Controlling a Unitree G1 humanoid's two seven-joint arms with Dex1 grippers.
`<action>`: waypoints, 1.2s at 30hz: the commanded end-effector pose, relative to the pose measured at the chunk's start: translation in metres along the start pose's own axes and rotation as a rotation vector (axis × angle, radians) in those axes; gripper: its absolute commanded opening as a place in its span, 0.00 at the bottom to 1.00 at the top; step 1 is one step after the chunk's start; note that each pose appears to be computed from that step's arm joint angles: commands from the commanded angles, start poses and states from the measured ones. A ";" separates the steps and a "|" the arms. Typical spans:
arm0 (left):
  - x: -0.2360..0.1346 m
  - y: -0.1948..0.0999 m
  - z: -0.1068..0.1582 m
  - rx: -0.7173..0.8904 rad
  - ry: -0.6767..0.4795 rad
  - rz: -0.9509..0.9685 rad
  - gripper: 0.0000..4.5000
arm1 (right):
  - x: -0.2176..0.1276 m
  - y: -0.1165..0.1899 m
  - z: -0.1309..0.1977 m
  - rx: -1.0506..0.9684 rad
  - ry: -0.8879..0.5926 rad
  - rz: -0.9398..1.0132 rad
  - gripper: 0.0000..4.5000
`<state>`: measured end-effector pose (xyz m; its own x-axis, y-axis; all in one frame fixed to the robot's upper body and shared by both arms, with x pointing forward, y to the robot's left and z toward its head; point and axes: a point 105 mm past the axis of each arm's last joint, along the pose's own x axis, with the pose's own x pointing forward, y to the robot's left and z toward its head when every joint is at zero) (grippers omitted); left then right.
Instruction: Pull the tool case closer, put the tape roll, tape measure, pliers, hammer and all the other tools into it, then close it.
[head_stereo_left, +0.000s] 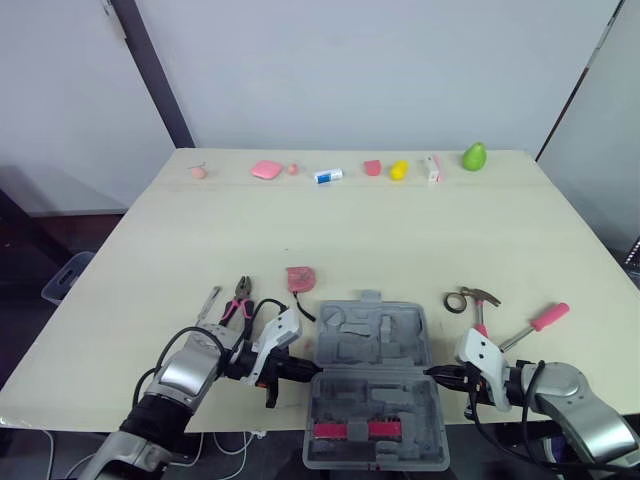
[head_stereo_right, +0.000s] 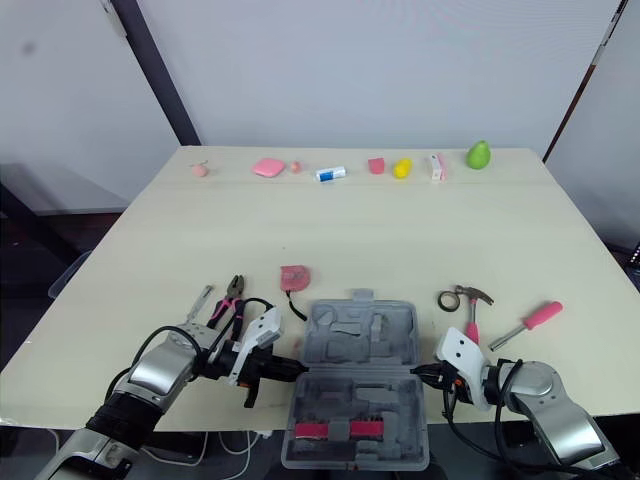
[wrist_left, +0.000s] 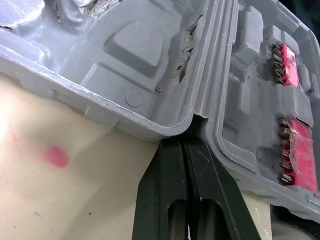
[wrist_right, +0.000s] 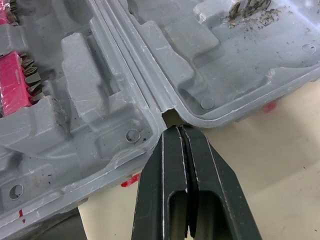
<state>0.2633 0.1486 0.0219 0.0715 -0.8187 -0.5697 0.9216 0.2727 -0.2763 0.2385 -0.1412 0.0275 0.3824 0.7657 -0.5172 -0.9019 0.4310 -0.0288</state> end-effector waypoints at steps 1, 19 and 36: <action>0.003 -0.001 -0.011 -0.025 0.038 -0.001 0.02 | 0.001 0.001 0.010 -0.040 -0.035 0.011 0.00; 0.003 0.001 -0.013 -0.030 0.040 0.007 0.02 | 0.006 -0.002 0.009 -0.050 -0.043 0.003 0.00; -0.002 0.008 -0.013 -0.017 0.044 0.026 0.02 | 0.003 -0.001 0.005 -0.040 -0.026 0.009 0.00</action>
<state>0.2663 0.1504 0.0204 0.0677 -0.8203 -0.5679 0.9263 0.2632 -0.2697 0.2445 -0.1406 0.0265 0.3978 0.7668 -0.5039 -0.8997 0.4336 -0.0505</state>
